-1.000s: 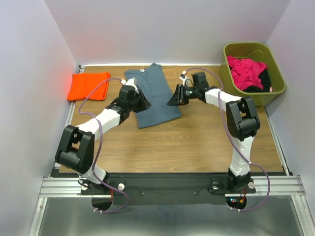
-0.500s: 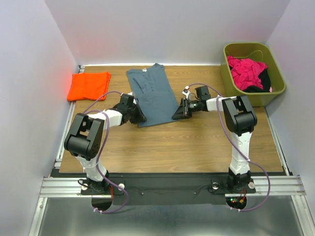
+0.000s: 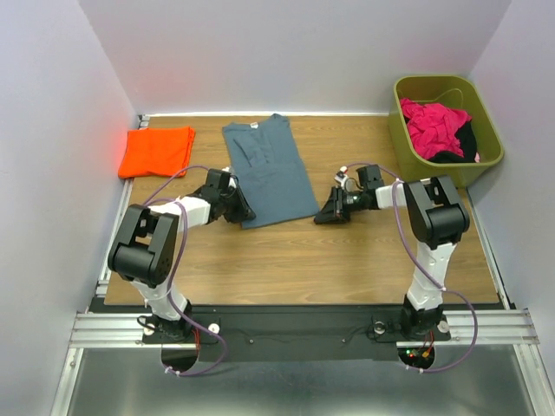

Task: Fold and stack the t-shirts
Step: Fold the tshirt

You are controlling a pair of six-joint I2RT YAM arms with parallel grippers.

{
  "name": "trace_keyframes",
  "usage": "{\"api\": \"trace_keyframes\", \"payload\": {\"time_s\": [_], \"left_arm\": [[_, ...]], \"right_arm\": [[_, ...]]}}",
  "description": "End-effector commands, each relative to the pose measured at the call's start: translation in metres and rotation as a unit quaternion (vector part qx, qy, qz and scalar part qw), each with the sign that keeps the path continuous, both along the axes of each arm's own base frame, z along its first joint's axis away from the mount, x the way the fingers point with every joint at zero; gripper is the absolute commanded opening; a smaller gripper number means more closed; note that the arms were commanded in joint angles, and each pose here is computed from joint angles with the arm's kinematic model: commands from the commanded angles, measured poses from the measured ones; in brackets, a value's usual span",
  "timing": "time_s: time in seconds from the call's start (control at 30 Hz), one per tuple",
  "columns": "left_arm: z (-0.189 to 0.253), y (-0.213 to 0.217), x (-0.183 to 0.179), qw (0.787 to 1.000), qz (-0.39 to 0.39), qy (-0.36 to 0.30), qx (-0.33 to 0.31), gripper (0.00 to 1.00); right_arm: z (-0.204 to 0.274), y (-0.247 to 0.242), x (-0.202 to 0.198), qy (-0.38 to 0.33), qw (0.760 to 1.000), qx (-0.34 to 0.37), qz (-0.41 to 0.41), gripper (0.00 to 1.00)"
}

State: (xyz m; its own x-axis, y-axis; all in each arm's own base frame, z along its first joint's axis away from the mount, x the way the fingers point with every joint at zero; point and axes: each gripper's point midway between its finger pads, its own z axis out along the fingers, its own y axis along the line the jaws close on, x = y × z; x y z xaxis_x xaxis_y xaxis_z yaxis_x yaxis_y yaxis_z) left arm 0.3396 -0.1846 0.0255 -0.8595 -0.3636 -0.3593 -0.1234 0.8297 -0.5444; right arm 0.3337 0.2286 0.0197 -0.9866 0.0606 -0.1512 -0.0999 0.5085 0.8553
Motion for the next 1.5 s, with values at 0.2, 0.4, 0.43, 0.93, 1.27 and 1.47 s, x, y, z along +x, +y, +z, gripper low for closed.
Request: {"api": "trace_keyframes", "payload": {"time_s": [0.2,0.4,0.43,0.93,1.27,1.47], "left_arm": [[-0.015,0.016,-0.091,0.994,-0.049,0.088,0.034,0.43],[0.056,0.024,-0.04,0.998,0.007,-0.028,0.052,0.64],[0.064,0.028,-0.032,0.997,0.019,-0.041,0.057,0.64],[0.048,0.08,-0.002,0.976,0.102,-0.031,0.191,0.58],[0.048,0.058,0.077,0.973,0.067,-0.054,0.216,0.38],[0.01,0.052,0.084,0.974,0.045,-0.01,0.223,0.37]], "right_arm": [[0.014,-0.016,-0.053,0.036,0.998,-0.048,-0.028,0.28],[0.074,0.01,0.002,-0.069,0.997,-0.025,-0.016,0.3],[0.079,0.013,0.012,-0.082,0.996,-0.026,-0.018,0.31],[0.073,0.062,0.086,-0.187,0.972,-0.136,-0.032,0.39],[0.059,0.099,0.14,-0.204,0.973,-0.109,-0.019,0.38],[0.0,0.08,0.142,-0.139,0.979,-0.142,-0.044,0.38]]}}
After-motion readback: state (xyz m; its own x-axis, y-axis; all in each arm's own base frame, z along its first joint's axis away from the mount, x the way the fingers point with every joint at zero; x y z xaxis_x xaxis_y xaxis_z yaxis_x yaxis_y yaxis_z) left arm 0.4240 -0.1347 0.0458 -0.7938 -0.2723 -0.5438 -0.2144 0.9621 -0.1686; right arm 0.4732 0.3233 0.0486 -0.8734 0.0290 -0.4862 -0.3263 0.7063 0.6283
